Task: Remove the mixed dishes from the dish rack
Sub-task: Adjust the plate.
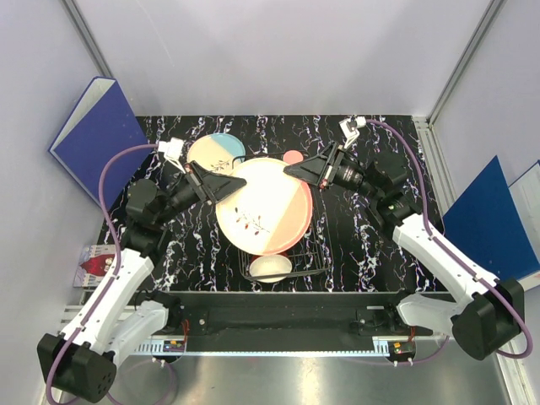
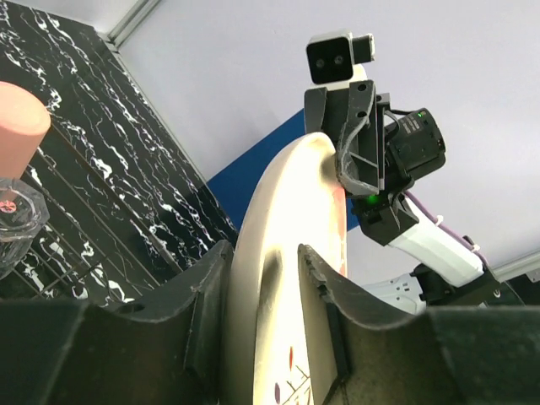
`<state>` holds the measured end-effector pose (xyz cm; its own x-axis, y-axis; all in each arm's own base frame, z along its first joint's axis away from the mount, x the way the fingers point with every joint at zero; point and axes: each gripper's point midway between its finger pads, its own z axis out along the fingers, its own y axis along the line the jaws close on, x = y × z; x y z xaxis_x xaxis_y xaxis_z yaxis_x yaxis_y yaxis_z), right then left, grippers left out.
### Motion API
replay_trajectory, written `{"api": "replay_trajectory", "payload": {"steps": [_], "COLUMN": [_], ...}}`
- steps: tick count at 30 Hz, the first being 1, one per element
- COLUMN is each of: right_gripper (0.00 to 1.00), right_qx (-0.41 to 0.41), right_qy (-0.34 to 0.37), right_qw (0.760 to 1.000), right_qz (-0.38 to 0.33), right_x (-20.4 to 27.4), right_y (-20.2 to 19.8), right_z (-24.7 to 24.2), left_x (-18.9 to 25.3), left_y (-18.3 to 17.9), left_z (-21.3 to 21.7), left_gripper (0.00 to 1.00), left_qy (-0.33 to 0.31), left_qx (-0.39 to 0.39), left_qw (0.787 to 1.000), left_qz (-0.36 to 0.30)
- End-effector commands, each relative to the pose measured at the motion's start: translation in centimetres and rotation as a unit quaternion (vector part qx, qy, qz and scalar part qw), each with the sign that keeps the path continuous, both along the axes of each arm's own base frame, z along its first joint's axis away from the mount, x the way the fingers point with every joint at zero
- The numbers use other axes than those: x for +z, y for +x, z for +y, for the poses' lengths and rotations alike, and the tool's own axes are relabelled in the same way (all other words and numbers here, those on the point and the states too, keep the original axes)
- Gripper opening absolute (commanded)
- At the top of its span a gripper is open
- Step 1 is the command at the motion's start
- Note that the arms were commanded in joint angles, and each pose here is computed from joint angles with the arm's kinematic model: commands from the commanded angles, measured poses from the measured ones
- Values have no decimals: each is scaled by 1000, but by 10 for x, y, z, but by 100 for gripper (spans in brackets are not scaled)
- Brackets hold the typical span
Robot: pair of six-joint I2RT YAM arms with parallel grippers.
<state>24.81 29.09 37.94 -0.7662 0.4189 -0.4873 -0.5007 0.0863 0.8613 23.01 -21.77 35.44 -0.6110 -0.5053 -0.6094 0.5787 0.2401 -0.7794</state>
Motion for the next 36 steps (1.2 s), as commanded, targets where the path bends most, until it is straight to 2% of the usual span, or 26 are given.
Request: {"api": "replay_trajectory", "payload": {"steps": [1,2,11,19,26,31,35,36], "right_gripper": [4,0,0,0,0,0,10,15], "right_qx": [15,17,17,4,39,66,79,87], "right_qy": [31,31,26,-14,-93,-102,-115,-116], "right_qw": [999,999,999,1000,995,993,990,989], "right_qz": [-35,-35,-28,-23,4,-2,17,20], "right_x": [32,33,28,22,-7,-13,-25,-27], "right_y": [-10,-11,-7,-1,-5,-16,-22,-25], "right_z": [-1,0,1,2,7,6,5,6], "left_x": [34,33,12,-15,5,10,11,10], "left_y": [-7,-6,11,31,48,66,72,74], "left_z": [4,4,-1,-7,-14,-21,-23,-24], "left_gripper": [0,0,0,0,0,0,0,0], "left_qy": [-29,-29,-15,-1,7,1,-7,-6], "left_qx": [6,8,11,14,5,-1,-1,-1], "left_qw": [998,998,1000,999,1000,1000,1000,1000], "left_qz": [-54,-53,-10,29,14,24,28,30]}}
